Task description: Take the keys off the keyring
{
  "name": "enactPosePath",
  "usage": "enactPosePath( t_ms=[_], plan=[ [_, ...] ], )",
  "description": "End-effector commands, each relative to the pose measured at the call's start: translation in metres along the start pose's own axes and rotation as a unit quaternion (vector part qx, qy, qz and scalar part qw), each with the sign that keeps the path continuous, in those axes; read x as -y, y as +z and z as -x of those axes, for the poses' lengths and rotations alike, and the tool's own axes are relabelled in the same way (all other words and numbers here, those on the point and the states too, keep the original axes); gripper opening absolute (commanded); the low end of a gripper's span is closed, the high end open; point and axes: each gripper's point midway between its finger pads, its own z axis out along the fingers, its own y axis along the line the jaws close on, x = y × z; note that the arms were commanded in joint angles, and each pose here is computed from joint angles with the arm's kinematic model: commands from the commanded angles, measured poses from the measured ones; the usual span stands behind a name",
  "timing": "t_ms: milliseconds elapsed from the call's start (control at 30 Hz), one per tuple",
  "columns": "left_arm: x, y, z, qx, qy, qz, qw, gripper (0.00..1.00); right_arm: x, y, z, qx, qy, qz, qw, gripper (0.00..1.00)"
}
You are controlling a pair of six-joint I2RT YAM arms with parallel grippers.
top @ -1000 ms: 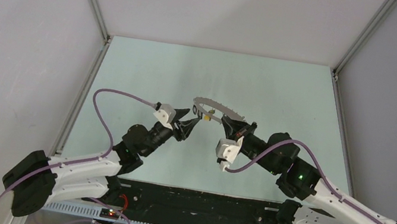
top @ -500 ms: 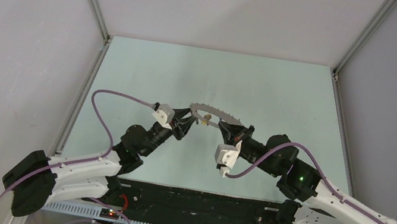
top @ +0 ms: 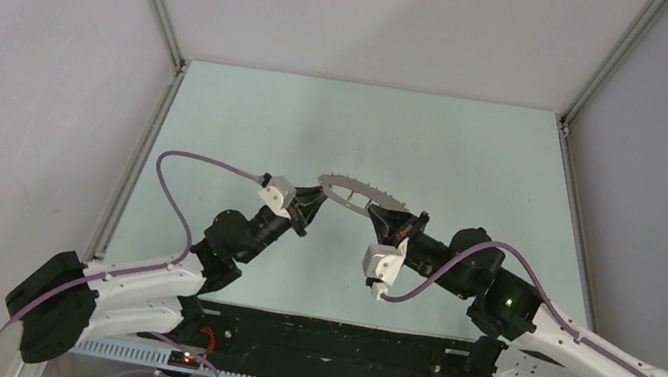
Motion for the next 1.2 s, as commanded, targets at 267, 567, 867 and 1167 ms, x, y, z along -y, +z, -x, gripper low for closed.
enactPosePath(
  t_ms=[267, 567, 867, 1167],
  plan=[
    [-0.0031, 0.0022, 0.0081, 0.018, 0.007, 0.01, 1.0, 0.05, 0.04, -0.0131, 0.0217, 0.03, -0.011, -0.065, 0.997, 0.0],
    [-0.0022, 0.0022, 0.0085, 0.018, 0.008, 0.007, 1.0, 0.09, 0.0378, -0.0109, 0.0185, 0.025, -0.011, -0.061, 0.998, 0.0],
    [-0.0044, 0.0019, 0.0083, 0.018, 0.006, 0.013, 1.0, 0.08, 0.0389, -0.0122, 0.0159, 0.021, -0.009, -0.063, 0.998, 0.0],
    [0.0016, 0.0012, 0.0093, 0.02, 0.009, -0.004, 1.0, 0.15, 0.0369, -0.0117, 0.0154, 0.02, -0.006, -0.059, 0.998, 0.0]
  ],
)
